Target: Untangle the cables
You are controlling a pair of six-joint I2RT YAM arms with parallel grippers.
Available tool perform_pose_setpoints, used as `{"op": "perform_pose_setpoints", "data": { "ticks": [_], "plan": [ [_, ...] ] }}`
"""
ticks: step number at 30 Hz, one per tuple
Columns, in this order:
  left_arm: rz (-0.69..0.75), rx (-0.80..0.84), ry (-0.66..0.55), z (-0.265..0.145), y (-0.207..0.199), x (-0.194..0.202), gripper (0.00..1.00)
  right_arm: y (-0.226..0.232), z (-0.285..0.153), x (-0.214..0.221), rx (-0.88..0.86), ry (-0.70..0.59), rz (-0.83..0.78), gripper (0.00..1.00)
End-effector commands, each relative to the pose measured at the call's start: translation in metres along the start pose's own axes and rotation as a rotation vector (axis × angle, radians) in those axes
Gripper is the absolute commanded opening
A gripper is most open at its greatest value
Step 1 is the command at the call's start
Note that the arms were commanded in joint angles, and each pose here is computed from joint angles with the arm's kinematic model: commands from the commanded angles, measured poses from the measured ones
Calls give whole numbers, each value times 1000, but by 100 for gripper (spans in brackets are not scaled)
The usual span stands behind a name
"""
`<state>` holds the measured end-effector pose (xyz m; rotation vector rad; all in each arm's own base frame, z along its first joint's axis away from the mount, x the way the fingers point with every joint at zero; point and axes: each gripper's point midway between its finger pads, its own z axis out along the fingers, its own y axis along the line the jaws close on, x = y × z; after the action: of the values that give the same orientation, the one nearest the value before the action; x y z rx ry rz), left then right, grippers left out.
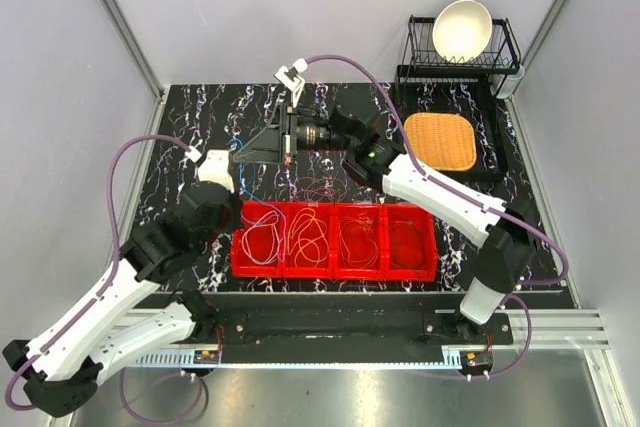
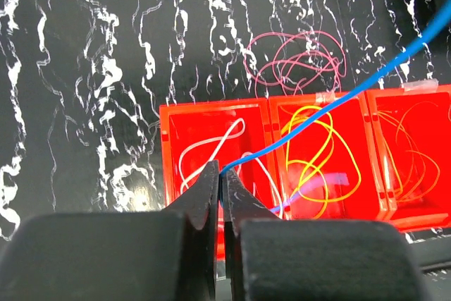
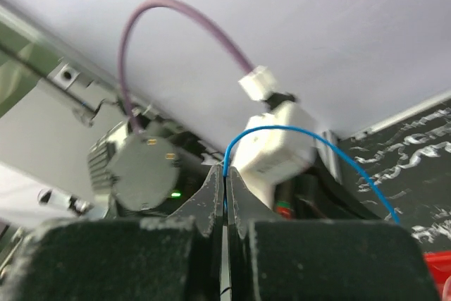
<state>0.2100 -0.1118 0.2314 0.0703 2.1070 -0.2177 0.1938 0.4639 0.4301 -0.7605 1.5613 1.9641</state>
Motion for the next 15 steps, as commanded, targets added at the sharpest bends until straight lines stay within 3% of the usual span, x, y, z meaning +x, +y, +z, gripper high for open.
{"op": "perform_pose_setpoints", "data": {
  "ticks": [1,10,15],
  "plan": [
    [-121,14,1,-14,-4,-10,0,-27,-5,-14,130,-144,2,0],
    [-120,-149,119,-10,21,20,0,-87,20,8,109,-147,61,0],
    [-136,-231,124,-9,34,28,0,-110,29,24,95,-109,59,0]
  ]
}}
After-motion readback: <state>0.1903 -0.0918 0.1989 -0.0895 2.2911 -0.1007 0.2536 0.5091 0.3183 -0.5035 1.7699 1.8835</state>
